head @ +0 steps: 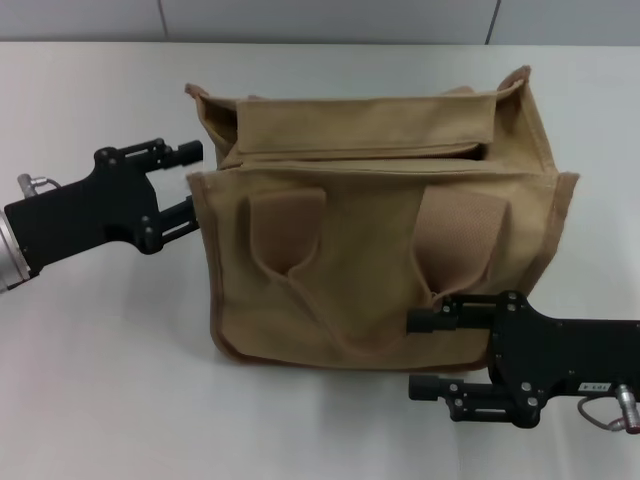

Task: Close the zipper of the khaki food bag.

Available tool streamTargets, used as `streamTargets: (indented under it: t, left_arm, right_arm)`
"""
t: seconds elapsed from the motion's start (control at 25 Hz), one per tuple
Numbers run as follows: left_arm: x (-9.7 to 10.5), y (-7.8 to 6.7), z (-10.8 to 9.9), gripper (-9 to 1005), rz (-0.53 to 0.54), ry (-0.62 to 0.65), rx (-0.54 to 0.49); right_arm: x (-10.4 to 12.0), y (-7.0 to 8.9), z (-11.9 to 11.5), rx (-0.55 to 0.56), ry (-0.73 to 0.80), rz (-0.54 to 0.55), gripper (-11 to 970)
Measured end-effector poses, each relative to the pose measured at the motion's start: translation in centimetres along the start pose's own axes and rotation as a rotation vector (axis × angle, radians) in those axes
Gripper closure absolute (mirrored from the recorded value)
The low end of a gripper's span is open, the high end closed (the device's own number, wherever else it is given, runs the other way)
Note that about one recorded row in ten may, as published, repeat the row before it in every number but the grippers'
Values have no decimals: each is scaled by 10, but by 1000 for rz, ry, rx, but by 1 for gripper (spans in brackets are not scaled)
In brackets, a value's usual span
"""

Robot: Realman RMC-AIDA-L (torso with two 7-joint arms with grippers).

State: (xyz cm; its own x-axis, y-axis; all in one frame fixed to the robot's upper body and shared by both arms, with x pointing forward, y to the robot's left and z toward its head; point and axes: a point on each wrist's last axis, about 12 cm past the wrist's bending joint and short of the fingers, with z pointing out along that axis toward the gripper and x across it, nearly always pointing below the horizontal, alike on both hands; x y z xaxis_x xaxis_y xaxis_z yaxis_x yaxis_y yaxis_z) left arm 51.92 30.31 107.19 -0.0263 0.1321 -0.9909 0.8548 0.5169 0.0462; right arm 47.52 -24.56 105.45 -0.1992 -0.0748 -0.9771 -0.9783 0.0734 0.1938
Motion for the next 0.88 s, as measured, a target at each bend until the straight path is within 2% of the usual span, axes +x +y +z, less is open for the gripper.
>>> streamTargets:
  t: [0.12, 0.2, 0.4, 0.52, 0.64, 0.68, 0.84, 0.88]
  left_arm:
    - [-2, 1, -2, 502, 40, -40, -41]
    - [-5, -2, -12, 492, 92, -115, -84]
    - [-8, -10, -20, 467, 119, -169, -58]
    - [-6, -10, -21, 620, 109, -161, -65]
    - [-6, 0, -25, 744, 18, -115, -73]
    - [-6, 0, -25, 780, 18, -115, -73]
    - [-7, 3, -23, 925, -83, -19, 39]
    - [-7, 3, -23, 920, -83, -19, 39]
  right_arm:
    - [0, 0, 0, -1, 0, -1, 322]
    - [0, -1, 0, -1, 1, -1, 322]
    - [0, -1, 0, 2, 3, 2, 322]
    - [-2, -3, 1, 1, 6, 5, 322]
    - [-2, -3, 1, 1, 8, 12, 322]
    - [-2, -3, 1, 1, 8, 12, 322]
    - [-3, -4, 0, 2, 8, 15, 322]
    - [-3, -4, 0, 2, 8, 15, 322]
